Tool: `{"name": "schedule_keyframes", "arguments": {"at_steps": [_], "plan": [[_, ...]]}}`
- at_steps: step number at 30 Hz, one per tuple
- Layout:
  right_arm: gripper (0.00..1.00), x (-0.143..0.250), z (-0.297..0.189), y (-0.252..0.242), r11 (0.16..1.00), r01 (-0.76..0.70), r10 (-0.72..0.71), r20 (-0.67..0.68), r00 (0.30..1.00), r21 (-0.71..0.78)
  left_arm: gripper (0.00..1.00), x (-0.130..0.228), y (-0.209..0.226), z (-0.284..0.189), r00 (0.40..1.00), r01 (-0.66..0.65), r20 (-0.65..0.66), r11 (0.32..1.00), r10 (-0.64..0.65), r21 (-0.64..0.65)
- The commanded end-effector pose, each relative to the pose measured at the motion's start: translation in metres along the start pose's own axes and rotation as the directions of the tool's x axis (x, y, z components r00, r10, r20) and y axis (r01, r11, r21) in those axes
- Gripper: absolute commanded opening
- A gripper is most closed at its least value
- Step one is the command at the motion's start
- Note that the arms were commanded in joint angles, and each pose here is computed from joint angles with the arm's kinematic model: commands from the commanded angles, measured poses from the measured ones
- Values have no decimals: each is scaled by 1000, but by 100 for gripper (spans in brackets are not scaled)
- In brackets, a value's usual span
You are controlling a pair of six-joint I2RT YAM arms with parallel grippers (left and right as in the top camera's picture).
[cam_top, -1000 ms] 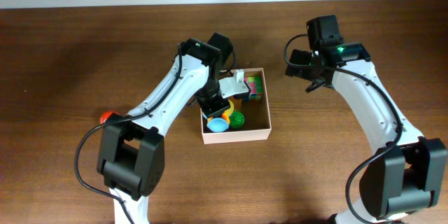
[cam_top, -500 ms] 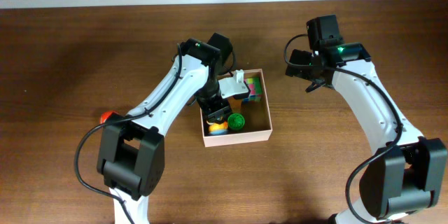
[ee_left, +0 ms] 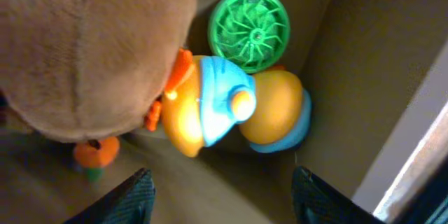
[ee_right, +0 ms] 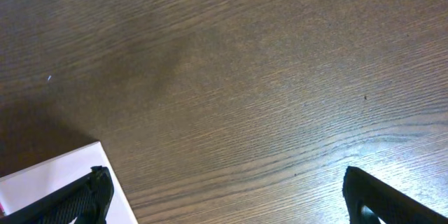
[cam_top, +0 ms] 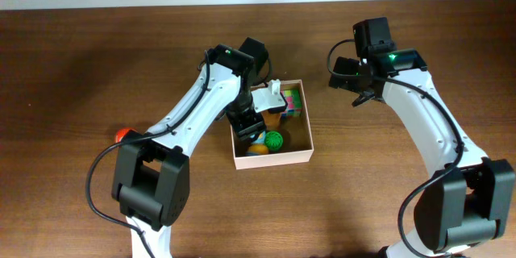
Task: Pack container
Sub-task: 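Raise the left gripper and move it to the red-and-grey ball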
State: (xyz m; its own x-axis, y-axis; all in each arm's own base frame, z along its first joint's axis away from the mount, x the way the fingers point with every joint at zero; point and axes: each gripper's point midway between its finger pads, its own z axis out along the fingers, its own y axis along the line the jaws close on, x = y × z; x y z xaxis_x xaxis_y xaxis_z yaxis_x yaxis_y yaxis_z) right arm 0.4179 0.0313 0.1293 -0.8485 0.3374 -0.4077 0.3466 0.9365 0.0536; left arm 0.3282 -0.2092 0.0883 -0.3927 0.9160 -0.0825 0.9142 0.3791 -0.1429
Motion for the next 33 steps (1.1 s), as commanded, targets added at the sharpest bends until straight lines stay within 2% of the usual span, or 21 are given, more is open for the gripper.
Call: {"name": "schedule_keyframes", "arguments": {"at_steps": [1, 8, 11, 14, 17, 19, 20, 23, 28, 33], "plan": [[99, -9, -4, -2, 1000, -17, 17, 25, 1000, 8, 59, -3, 6, -1, 1000, -13, -1, 1000, 13, -20], [99, -9, -4, -2, 1000, -17, 17, 25, 1000, 8, 55, -35, 20, -57, 993, 15, 121, 993, -1, -116], [99, -9, -4, -2, 1000, -17, 17, 25, 1000, 8, 56, -39, 35, -88, 983, 125, 157, 971, -93, -206], [99, -9, -4, -2, 1000, -17, 17, 25, 1000, 8, 56, -31, 57, -115, 945, 311, 202, 899, -257, -308], [99, -9, -4, -2, 1000, -17, 17, 25, 1000, 8, 56, -13, 77, -129, 875, 481, 250, 809, -415, -338], [99, -9, -4, -2, 1000, -17, 17, 25, 1000, 8, 56, 4, 90, -132, 807, 589, 274, 740, -522, -324], [99, -9, -4, -2, 1000, -17, 17, 25, 1000, 8, 53, 22, 102, -134, 731, 683, 294, 666, -616, -301], [99, -9, -4, -2, 1000, -17, 17, 25, 1000, 8, 51, 58, 119, -139, 609, 793, 302, 550, -734, -262], [99, -9, -4, -2, 1000, -17, 17, 25, 1000, 8, 40, 112, 123, -136, 510, 856, 219, 464, -832, -228], [99, -9, -4, -2, 1000, -17, 17, 25, 1000, 8, 39, 146, 124, -118, 435, 888, 139, 398, -890, -232]]}}
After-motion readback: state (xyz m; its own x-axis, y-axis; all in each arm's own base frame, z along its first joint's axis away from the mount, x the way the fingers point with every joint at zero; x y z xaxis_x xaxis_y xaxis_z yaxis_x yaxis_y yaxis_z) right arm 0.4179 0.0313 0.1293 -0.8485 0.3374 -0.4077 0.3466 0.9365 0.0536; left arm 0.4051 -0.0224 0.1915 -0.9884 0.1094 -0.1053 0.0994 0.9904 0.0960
